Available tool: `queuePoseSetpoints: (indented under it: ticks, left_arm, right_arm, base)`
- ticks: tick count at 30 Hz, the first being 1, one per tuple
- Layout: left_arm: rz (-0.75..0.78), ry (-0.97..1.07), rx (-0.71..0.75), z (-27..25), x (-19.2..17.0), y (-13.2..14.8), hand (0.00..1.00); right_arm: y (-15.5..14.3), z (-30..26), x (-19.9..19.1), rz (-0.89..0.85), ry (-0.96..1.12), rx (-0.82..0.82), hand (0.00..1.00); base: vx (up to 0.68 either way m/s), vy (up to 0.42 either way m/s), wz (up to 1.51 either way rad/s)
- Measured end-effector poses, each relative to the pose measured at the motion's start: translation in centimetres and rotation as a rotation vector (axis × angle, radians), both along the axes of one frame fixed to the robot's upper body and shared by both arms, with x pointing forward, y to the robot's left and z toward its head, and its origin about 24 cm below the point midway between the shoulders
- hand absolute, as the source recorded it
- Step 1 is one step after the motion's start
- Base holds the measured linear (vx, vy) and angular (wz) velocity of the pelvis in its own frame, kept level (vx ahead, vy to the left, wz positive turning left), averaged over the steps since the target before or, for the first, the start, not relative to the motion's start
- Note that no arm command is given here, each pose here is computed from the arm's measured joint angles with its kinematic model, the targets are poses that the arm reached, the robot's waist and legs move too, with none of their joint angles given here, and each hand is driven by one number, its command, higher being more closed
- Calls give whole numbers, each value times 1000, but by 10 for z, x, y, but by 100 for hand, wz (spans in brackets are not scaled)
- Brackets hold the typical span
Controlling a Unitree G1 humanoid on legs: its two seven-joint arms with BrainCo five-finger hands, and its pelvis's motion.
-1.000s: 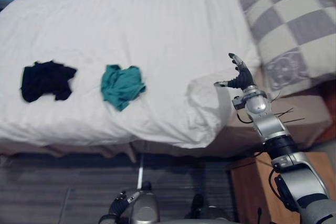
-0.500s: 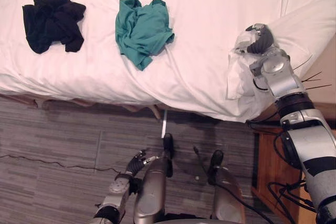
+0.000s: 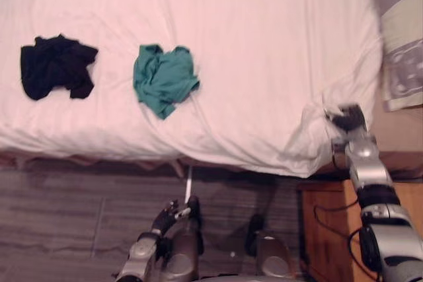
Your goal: Tidy the bed and pick cloth on bed and put in laundry
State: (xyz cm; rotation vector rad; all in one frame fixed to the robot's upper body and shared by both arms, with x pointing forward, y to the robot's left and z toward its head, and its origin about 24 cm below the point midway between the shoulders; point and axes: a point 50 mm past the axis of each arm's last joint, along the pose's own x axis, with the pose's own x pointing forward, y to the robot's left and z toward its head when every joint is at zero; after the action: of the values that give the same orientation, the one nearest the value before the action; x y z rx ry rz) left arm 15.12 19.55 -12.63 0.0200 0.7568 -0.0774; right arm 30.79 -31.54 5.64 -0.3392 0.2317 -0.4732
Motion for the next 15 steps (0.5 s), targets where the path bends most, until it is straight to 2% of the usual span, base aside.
queuePoseSetpoints:
  ticks: [4,6,10,14,15]
  left_arm:
    - [49,65,-5,-9,-23,5,0]
    - [55,92,3,-12,-30,8,0]
    - [84,134,-3,-16,-41,13,0]
    - [127,188,2,-20,-58,20,0]
    - [129,201,3,-21,-62,21,0]
  right_arm:
    - [-31,-59,-63,-217,108,190,0]
    - [-35,-66,-73,-257,92,224,0]
    - [-45,-87,-122,-347,153,214,0]
    - [-68,-74,-149,-478,105,147,0]
    - [-77,-64,-154,-516,75,106,100]
  base:
    - [84,27,-40]
    - [5,20,-13]
    - [-75,7,-6]
    - [-64,19,-21]
    - [-83,34,-17]
